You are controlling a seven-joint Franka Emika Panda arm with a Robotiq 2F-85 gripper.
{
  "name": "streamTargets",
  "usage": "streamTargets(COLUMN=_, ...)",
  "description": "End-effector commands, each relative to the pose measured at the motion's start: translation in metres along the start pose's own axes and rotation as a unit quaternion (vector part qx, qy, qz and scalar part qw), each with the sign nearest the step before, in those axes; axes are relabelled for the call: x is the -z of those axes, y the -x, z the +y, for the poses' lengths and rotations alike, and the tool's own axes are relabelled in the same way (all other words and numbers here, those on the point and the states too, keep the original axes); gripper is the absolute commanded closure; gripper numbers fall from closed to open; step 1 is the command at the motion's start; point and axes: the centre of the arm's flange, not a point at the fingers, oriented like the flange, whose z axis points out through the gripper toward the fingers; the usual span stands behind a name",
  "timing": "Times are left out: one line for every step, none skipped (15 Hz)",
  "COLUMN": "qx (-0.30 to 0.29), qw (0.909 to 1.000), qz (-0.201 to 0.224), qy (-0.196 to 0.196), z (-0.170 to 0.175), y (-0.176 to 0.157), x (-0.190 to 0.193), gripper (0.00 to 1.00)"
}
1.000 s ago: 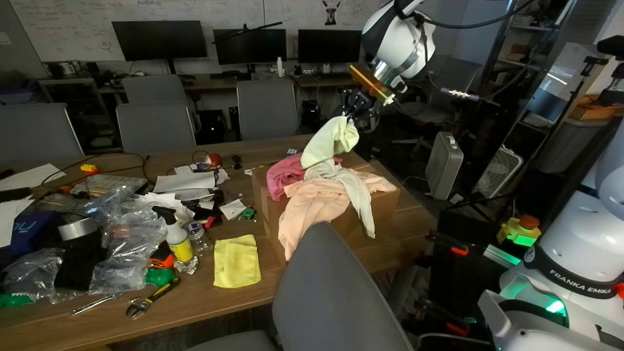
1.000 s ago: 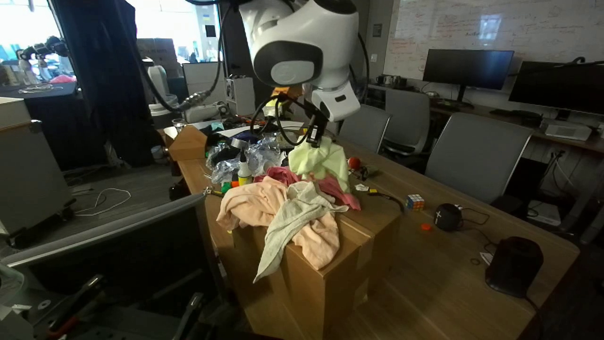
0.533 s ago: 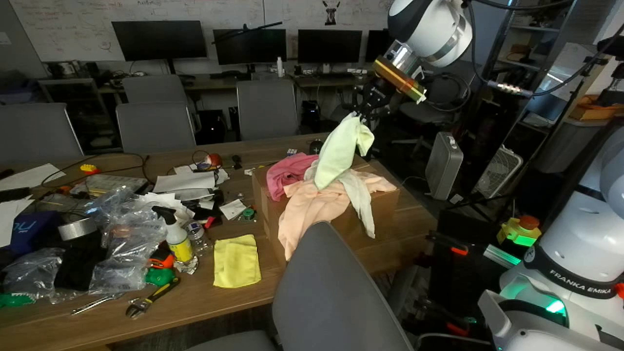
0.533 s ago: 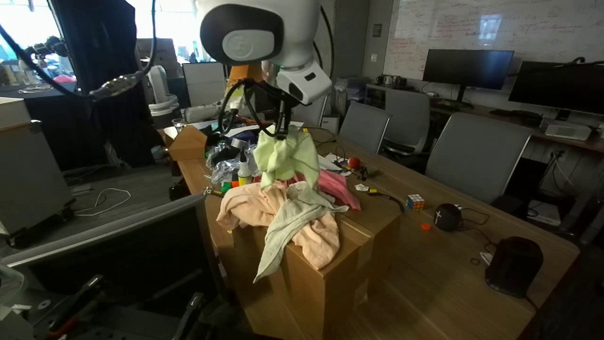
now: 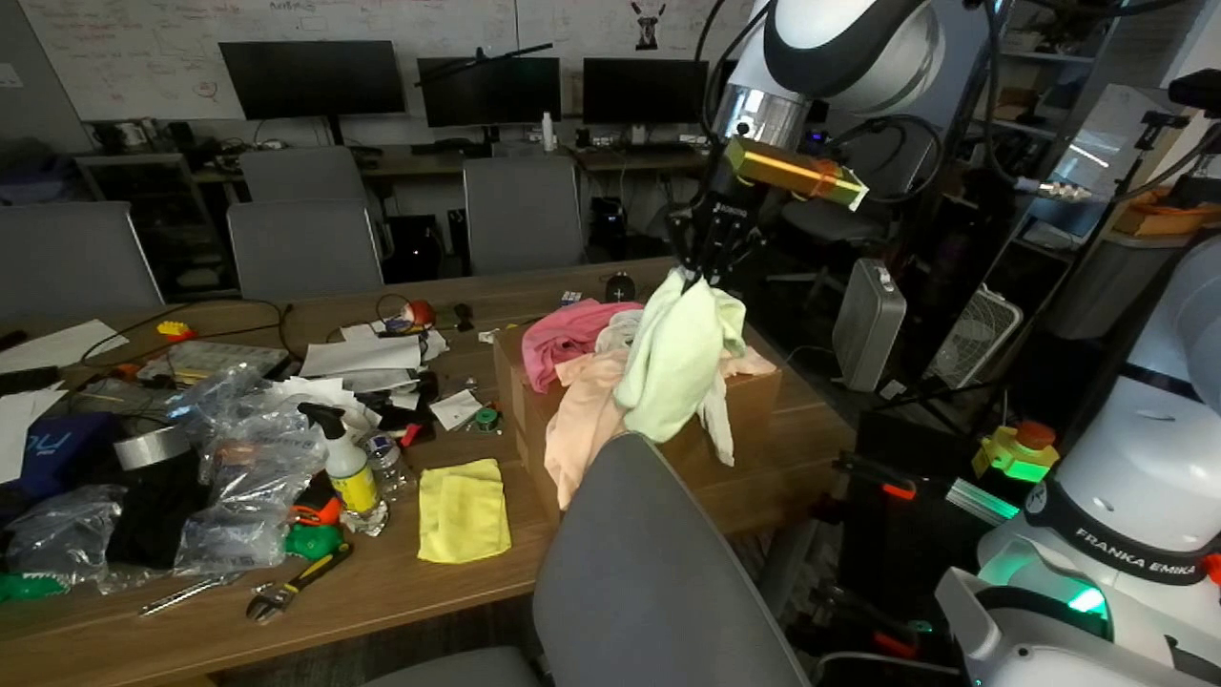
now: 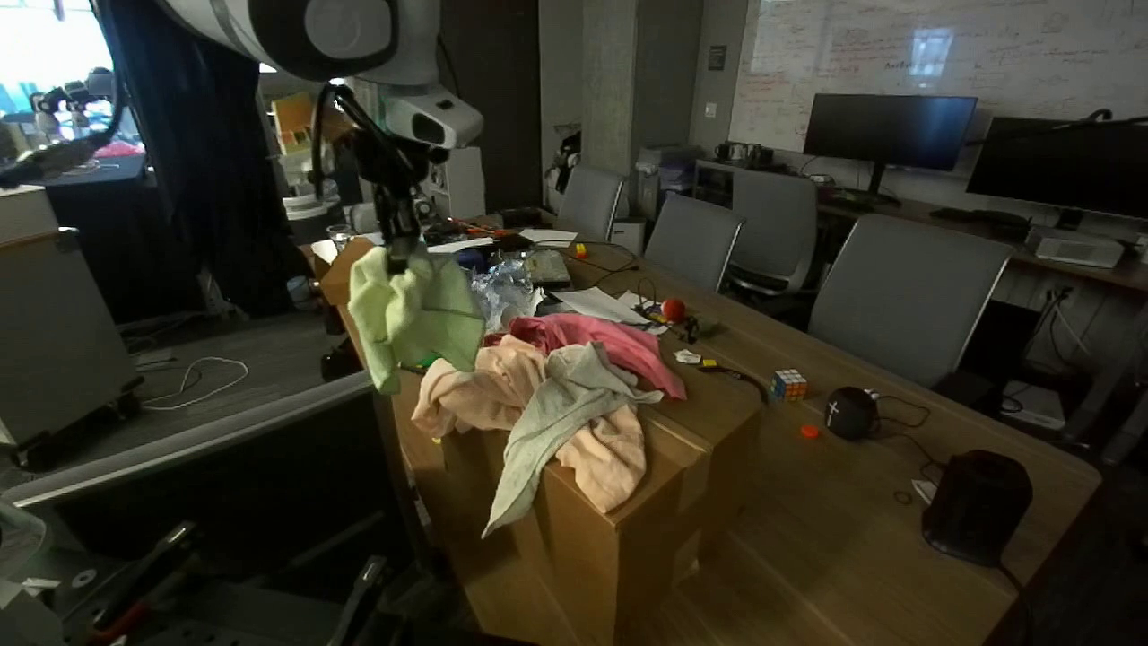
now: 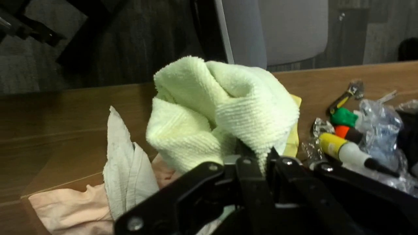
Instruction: Put the green and white towel and peach shirt on the backrest of the chair
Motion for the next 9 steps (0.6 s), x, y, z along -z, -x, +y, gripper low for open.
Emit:
streamTargets(qx=0.092, qw=0.9942, qz=-0.004, qy=0.056, z=-0.042, y=0.054, x=0.012, gripper=0.96)
streamTargets(qx=0.12, qw=0.99, qz=-0.004, qy=0.073, z=-0.051, y=0.068, x=0.011, gripper=0.96)
streamTargets(qx=0.148, qw=0.9848, qz=-0.004, qy=0.09, z=-0.06, y=0.083, x=0.01, gripper=0.96)
streamTargets(qx=0.176, qw=0.9787, qz=-0.003, qy=0.106, z=-0.068, y=0.096, x=0.008, gripper=0.96)
streamTargets(qx=0.203, qw=0.9717, qz=0.001, qy=0.121, z=-0.076, y=0.109, x=0.008, gripper=0.96)
streamTargets(qx=0.229, qw=0.964, qz=0.006, qy=0.135, z=-0.084, y=0.12, x=0.008, gripper=0.96)
streamTargets(qx=0.255, qw=0.9554, qz=0.011, qy=0.148, z=-0.092, y=0.132, x=0.009, gripper=0.96)
streamTargets(qx=0.28, qw=0.9462, qz=0.014, qy=0.161, z=-0.1, y=0.143, x=0.009, gripper=0.96)
streamTargets(qx=0.305, qw=0.9362, qz=0.018, qy=0.173, z=-0.109, y=0.153, x=0.01, gripper=0.96)
